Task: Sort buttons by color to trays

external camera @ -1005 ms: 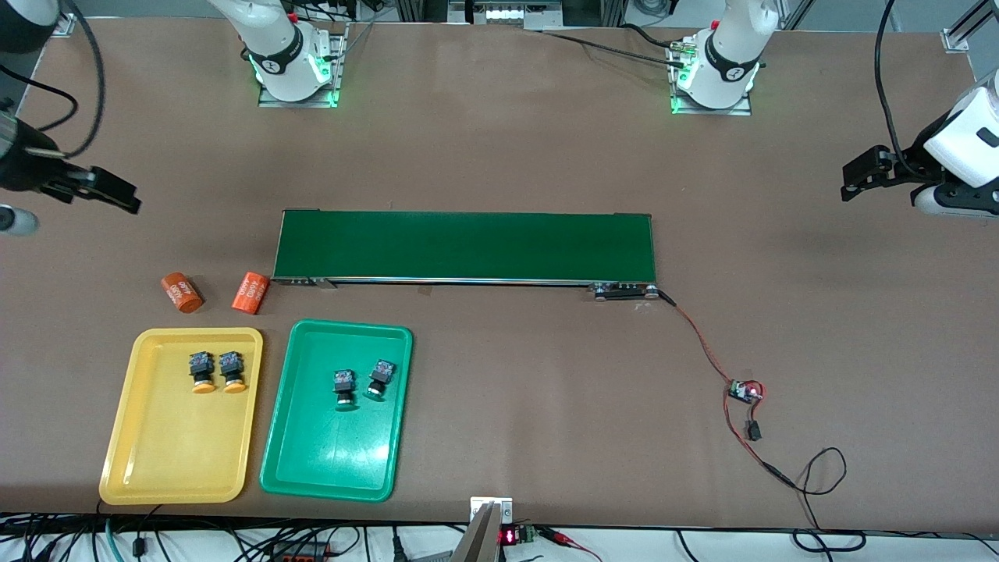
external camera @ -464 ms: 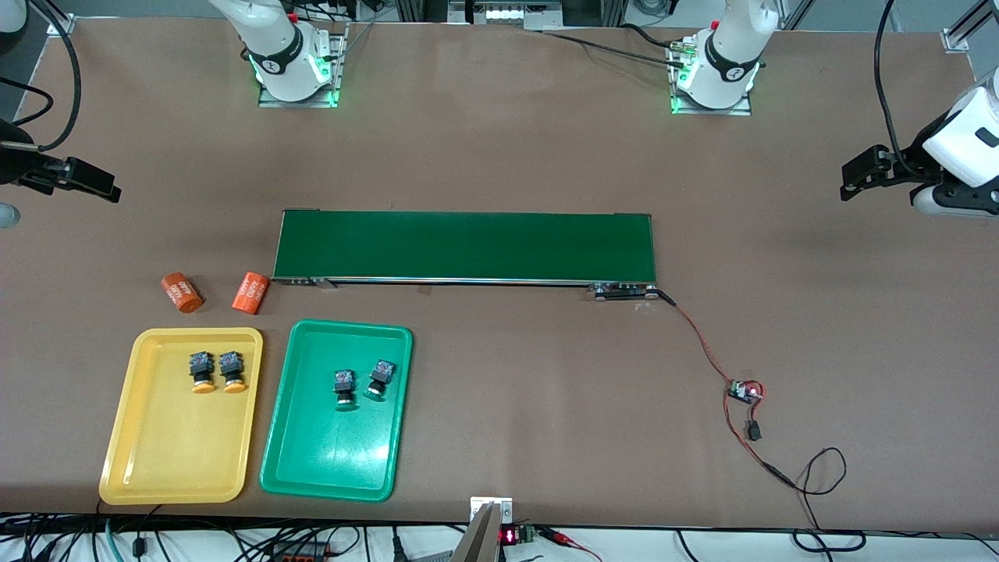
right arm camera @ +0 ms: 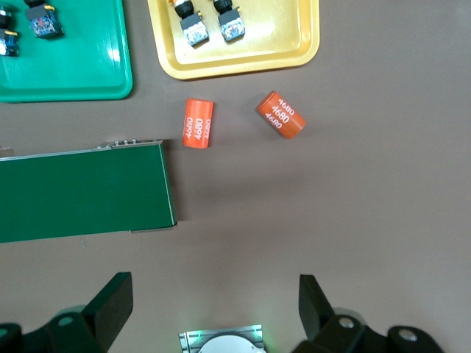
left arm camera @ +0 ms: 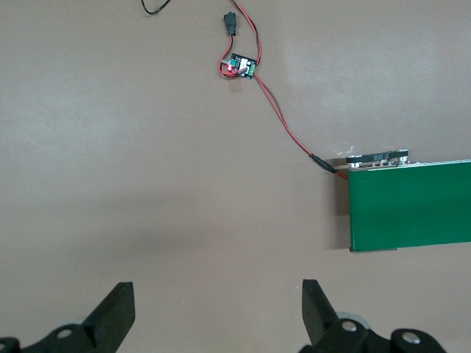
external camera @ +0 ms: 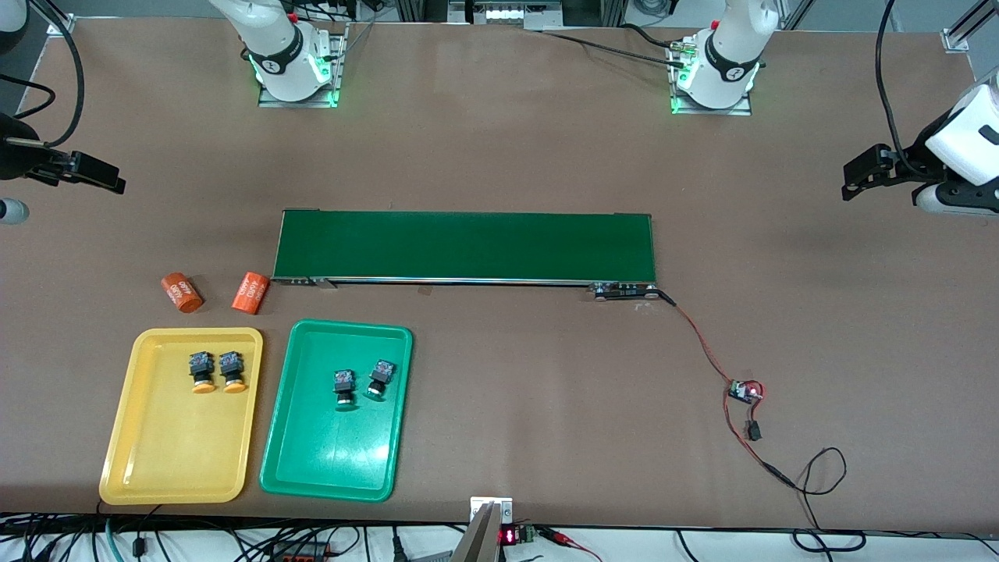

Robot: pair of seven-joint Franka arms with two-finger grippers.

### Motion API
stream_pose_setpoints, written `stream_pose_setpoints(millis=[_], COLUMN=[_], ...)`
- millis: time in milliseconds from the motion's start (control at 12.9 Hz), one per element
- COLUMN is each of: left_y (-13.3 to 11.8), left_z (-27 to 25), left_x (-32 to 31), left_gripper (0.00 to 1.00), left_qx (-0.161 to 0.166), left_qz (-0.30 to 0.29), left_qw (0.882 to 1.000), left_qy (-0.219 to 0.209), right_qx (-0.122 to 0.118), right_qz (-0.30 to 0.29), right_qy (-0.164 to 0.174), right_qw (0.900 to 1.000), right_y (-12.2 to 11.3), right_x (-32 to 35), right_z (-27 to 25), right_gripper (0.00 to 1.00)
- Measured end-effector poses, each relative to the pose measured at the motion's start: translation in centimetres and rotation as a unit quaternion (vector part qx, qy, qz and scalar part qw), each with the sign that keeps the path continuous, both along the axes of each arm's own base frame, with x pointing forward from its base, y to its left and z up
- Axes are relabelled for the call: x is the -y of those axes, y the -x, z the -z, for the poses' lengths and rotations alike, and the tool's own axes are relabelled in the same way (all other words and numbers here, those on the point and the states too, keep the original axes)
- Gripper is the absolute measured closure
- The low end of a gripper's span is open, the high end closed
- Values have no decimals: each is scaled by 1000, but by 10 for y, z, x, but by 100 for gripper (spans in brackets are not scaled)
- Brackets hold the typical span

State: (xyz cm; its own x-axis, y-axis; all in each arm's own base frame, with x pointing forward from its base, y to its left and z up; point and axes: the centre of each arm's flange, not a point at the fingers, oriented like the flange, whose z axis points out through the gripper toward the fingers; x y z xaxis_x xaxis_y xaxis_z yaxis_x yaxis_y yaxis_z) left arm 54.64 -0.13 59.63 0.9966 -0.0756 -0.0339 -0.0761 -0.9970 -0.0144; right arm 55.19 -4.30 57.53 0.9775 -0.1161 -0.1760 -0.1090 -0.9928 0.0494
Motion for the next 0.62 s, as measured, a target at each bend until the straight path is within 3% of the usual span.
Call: stream_pose_setpoints(millis=[232, 619], left_y=[0, 0], left_z=[0, -1], left_x=[0, 0], left_gripper=[0, 0], left_qx=[0, 0], left_qz=[0, 0], left_qw=[1000, 1000], left_qy=[0, 0], right_qx=[-20, -19], right_qz=[-1, -2], right_qy=[-1, -1], right_qw=[1000, 1000], right_y=[5, 5], right_x=[-3, -4], right_z=[2, 2], right_gripper=[0, 0])
